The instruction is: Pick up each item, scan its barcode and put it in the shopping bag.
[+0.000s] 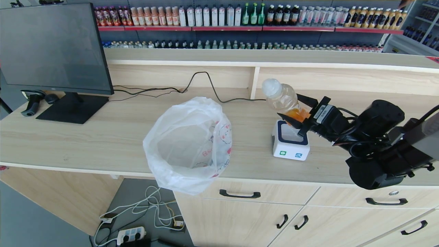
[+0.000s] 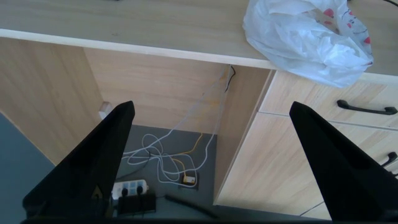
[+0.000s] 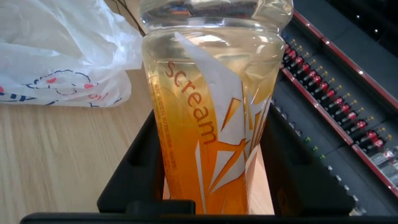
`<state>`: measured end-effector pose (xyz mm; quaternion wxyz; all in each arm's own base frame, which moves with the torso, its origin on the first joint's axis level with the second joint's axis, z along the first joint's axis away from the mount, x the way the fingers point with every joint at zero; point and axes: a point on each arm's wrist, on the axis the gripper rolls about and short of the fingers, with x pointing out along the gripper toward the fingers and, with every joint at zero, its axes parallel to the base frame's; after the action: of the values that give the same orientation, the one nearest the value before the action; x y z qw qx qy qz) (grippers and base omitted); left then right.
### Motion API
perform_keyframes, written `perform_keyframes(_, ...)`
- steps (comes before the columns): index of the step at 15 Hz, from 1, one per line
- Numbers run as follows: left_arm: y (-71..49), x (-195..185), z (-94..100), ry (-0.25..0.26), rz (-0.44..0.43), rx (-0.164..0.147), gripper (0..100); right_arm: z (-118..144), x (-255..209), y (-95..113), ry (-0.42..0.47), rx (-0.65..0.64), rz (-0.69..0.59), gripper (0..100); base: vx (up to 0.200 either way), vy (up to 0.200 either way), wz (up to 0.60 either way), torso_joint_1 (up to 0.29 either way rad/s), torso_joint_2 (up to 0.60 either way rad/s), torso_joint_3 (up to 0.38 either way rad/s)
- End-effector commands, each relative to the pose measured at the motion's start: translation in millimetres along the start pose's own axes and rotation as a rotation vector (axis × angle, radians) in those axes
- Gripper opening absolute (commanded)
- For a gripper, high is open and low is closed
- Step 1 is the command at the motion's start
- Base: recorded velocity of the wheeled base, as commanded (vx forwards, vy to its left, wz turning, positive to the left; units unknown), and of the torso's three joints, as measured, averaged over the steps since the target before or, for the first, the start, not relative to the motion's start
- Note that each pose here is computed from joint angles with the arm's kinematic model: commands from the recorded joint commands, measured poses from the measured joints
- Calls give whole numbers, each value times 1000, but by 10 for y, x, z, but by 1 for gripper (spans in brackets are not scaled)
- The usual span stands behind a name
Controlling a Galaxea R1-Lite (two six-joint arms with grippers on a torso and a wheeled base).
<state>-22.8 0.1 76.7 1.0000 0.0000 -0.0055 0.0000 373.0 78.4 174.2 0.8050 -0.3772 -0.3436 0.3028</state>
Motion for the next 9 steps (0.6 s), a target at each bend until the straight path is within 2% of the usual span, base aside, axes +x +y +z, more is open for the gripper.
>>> perform_keyframes(1,0,0,1,-1,0,0,100,10,5,-8,-4,-2,-1,0,0,0,0,0,0,0)
perform_keyframes(9,0,0,-1,0,0,2,100,6,-6,7,1,3,2,0,0,0,0,0,0,0)
